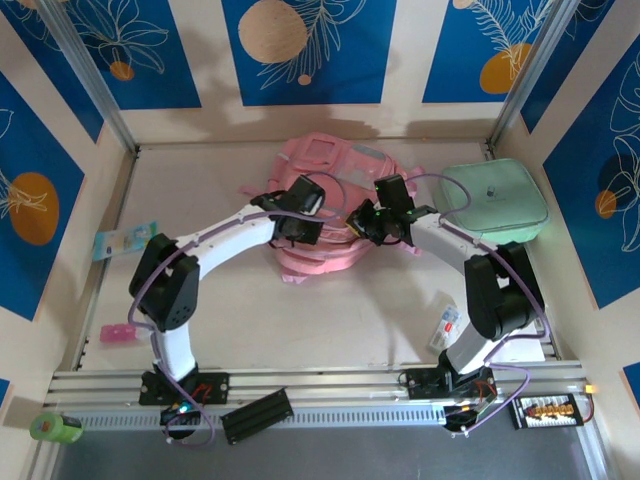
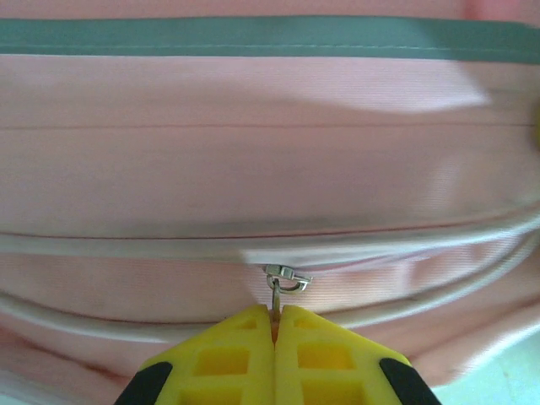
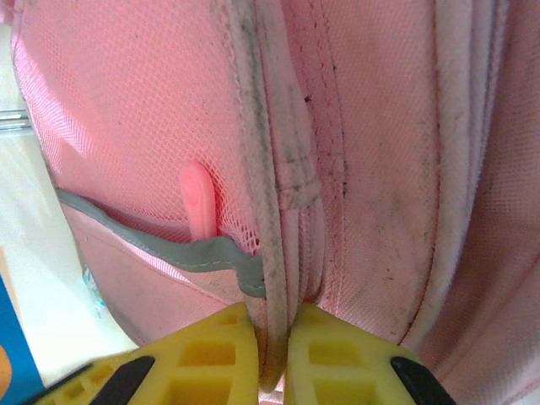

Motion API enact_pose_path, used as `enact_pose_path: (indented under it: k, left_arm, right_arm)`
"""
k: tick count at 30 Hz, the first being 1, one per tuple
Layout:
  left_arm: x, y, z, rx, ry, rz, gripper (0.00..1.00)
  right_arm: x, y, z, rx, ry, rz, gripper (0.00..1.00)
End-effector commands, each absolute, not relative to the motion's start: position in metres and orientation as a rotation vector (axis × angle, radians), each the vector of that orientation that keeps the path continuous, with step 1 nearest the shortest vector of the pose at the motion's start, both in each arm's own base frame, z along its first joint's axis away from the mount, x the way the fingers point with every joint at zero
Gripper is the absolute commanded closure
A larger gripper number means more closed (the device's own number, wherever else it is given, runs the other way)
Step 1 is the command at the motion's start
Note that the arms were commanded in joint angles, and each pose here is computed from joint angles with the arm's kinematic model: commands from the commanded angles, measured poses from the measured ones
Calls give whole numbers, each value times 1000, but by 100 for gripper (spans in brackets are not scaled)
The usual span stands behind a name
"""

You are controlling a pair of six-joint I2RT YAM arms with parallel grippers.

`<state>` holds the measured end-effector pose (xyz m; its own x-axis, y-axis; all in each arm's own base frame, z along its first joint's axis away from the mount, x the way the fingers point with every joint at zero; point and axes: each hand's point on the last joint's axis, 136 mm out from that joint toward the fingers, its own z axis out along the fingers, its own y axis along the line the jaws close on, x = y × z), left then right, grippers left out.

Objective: Pack the student bag
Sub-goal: Unzip the student bag at the top-center of the table.

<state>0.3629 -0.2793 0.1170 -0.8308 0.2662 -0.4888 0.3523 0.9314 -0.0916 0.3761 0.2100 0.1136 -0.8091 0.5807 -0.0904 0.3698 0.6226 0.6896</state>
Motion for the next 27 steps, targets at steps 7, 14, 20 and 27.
enact_pose_path:
  k: [7, 14, 20, 27]
  left_arm:
    - [382, -224, 117, 387, 2642, -244, 100]
    - [342, -257, 114, 496, 2656, -450, 100]
    - [313, -298, 124, 613, 2606, -573, 100]
    - [312, -338, 153, 681, 2517, -642, 100]
  right_arm:
    - [385, 161, 130, 736, 2498, 807, 90]
    - [401, 141, 138, 603, 2472, 770, 90]
    - [398, 112, 146, 750, 2437, 763, 61]
    - [349, 126, 163, 1054, 2332, 929, 38]
